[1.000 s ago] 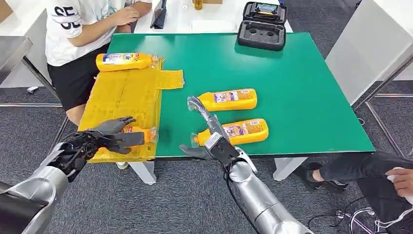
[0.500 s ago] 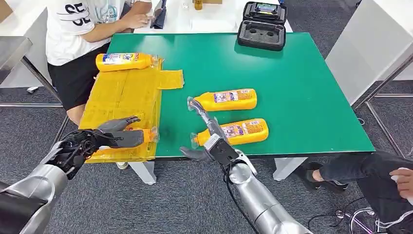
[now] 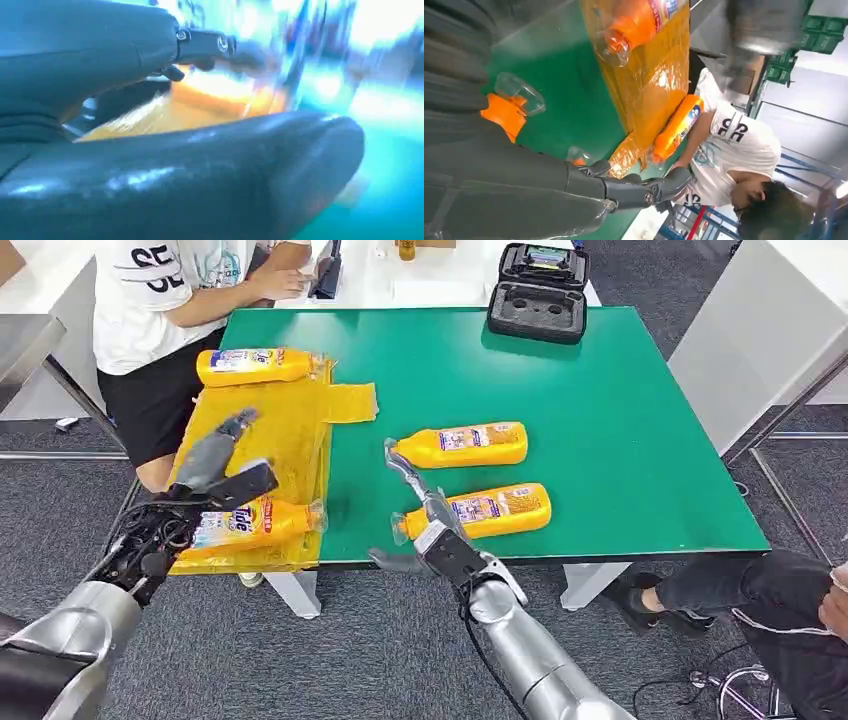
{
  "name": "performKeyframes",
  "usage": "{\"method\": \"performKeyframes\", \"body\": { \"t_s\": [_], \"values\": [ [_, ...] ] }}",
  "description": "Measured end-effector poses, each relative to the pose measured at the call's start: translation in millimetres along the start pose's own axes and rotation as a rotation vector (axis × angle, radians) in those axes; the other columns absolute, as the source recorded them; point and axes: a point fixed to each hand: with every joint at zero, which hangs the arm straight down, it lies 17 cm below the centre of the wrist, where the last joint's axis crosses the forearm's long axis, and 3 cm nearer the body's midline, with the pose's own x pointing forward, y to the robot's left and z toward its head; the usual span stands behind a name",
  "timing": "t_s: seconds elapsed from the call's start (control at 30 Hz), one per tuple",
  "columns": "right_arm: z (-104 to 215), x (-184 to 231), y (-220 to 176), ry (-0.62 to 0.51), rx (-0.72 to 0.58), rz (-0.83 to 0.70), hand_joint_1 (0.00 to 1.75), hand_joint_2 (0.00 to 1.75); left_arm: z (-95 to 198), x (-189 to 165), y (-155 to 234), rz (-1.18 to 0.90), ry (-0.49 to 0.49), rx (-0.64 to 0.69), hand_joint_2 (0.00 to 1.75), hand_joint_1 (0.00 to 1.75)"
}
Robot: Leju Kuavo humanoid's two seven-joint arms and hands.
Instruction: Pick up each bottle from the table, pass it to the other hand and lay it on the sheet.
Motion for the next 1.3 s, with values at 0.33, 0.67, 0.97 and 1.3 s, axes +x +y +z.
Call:
{"method": "performKeyframes", "body": {
  "t_s": [0.33, 0.67, 0.97, 1.3],
  "values": [
    [-21, 5, -27, 0.012, 0.001, 0.189, 0.00, 1.75, 41, 8, 13, 0.731, 0.136, 0.371, 1.75, 0.00],
    [-53, -24, -100, 0.230, 0.105, 0.465, 0.00, 1.75, 69, 21, 3, 0.906, 0.194, 0.480, 1.75, 0.00],
    [-34, -69, -134, 0.476, 0.281, 0.537, 0.00, 1.75, 72, 33, 18, 0.758, 0.172, 0.515, 1.75, 0.00],
    [4, -96, -137, 0.607, 0.436, 0.517, 0.00, 1.75, 70, 39, 17, 0.737, 0.161, 0.504, 1.75, 0.00]
  ]
}}
